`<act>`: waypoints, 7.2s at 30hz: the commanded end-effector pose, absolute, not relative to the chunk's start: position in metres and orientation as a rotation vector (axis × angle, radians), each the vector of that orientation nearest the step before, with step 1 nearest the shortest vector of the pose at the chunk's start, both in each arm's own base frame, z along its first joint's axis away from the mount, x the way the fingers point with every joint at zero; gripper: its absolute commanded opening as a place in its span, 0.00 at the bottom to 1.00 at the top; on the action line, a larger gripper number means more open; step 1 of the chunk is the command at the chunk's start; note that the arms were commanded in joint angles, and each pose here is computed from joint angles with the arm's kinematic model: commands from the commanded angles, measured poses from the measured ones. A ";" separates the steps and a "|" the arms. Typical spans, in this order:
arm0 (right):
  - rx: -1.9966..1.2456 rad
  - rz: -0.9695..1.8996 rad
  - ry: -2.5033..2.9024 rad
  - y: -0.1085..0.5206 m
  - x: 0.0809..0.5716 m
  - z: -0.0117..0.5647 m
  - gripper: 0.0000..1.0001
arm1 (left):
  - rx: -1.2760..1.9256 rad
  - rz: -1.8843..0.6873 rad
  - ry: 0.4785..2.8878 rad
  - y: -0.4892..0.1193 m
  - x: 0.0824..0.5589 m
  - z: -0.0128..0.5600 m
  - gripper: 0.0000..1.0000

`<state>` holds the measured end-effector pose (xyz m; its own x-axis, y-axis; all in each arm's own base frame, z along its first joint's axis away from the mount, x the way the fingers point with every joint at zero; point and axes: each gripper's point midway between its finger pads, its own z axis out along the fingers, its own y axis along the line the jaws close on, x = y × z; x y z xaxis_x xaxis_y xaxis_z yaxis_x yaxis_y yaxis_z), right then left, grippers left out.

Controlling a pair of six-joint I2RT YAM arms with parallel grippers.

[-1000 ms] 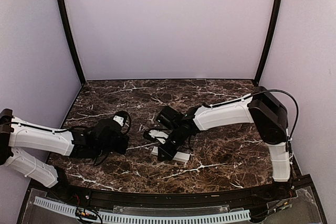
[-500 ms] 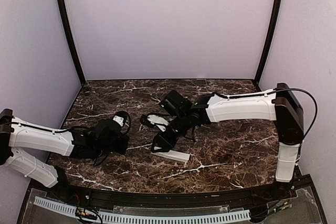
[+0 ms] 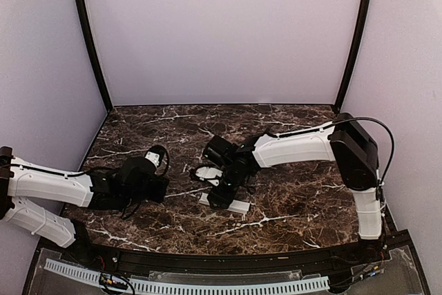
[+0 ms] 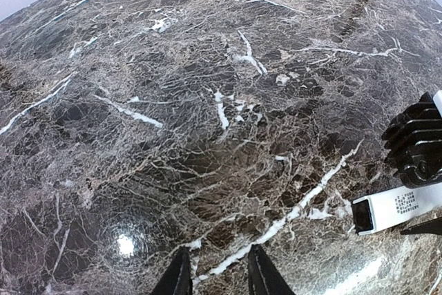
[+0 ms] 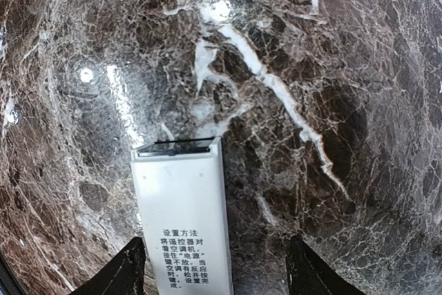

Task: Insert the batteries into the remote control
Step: Pick up the remote control from the center of the board, then pass from the right arm to the left, then pass from the left arm to the right

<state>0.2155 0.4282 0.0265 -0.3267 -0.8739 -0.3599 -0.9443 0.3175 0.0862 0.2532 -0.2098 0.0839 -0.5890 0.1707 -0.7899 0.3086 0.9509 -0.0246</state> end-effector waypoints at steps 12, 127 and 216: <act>-1.709 0.361 2.294 0.440 0.212 0.021 0.53 | 0.345 -0.183 2.213 -0.206 0.253 0.081 0.29; -0.403 0.768 2.288 0.417 0.377 0.180 0.00 | 0.257 -1.192 2.197 -0.418 0.335 0.122 0.47; 0.061 1.614 2.361 0.363 0.318 0.176 0.80 | 0.808 0.907 1.141 -0.346 0.335 0.229 0.00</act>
